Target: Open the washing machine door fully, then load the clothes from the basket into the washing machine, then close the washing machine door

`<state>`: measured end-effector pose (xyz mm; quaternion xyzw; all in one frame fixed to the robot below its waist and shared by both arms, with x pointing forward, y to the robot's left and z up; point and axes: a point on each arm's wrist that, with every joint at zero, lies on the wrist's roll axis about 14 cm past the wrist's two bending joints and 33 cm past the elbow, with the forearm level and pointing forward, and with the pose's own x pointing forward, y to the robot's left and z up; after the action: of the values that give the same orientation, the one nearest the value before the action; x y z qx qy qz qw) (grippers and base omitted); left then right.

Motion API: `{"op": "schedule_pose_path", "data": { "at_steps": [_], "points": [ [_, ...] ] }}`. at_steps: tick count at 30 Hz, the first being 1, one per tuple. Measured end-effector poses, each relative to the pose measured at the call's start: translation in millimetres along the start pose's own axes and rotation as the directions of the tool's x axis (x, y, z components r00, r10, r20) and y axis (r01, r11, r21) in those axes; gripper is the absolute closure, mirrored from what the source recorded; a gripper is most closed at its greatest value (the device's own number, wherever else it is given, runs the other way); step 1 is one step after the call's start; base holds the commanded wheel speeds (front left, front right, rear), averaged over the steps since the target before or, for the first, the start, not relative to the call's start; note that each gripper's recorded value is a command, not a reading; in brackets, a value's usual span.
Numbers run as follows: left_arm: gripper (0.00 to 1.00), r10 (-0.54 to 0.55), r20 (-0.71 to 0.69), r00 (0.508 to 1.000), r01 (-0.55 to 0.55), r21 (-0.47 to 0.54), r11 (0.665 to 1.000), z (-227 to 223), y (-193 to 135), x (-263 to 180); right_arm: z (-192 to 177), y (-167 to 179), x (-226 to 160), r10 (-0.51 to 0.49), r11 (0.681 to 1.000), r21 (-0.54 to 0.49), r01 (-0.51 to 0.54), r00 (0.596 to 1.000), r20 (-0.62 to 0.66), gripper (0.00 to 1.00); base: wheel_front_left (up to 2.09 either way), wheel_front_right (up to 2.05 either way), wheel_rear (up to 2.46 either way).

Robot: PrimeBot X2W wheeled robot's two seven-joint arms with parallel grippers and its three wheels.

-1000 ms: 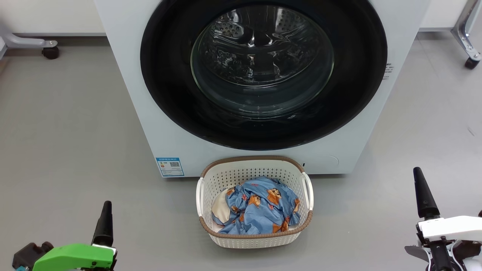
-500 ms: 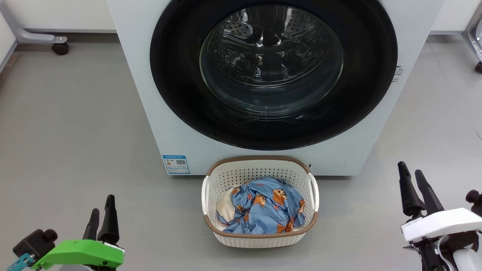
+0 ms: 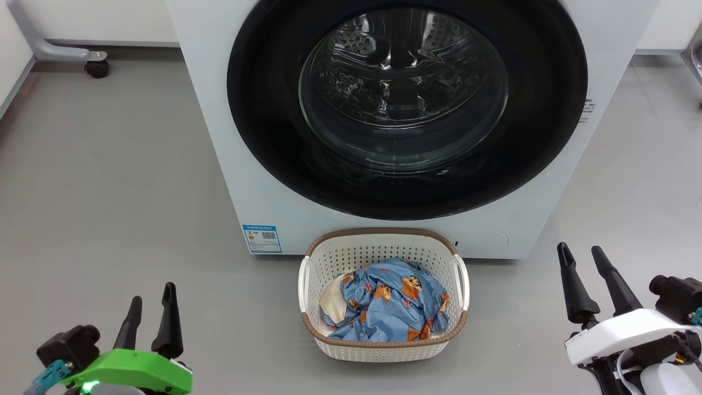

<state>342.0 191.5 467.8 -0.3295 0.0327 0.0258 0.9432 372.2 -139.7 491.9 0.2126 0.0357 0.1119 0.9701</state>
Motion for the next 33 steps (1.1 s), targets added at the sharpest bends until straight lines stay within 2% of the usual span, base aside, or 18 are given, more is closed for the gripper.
{"op": "schedule_pose_path", "data": {
  "at_steps": [8,18,33],
  "points": [
    [0.00,-0.014,0.013,1.000,0.013,0.131,0.991,2,-1,-1,-8,-2,-1,0.000,0.996,-0.085,-0.001,1.000,-0.016,0.00,0.00,0.00,0.00],
    [0.00,-0.036,0.033,0.999,0.025,0.279,0.960,8,-2,-2,-18,-9,-3,-0.008,0.980,-0.199,0.000,0.999,-0.039,0.00,0.00,0.00,0.00],
    [0.00,-0.072,0.046,0.996,0.043,0.461,0.886,10,-7,-4,-22,-15,-3,0.010,0.917,-0.397,-0.031,0.998,-0.054,0.00,0.00,0.00,0.00]
  ]
}}
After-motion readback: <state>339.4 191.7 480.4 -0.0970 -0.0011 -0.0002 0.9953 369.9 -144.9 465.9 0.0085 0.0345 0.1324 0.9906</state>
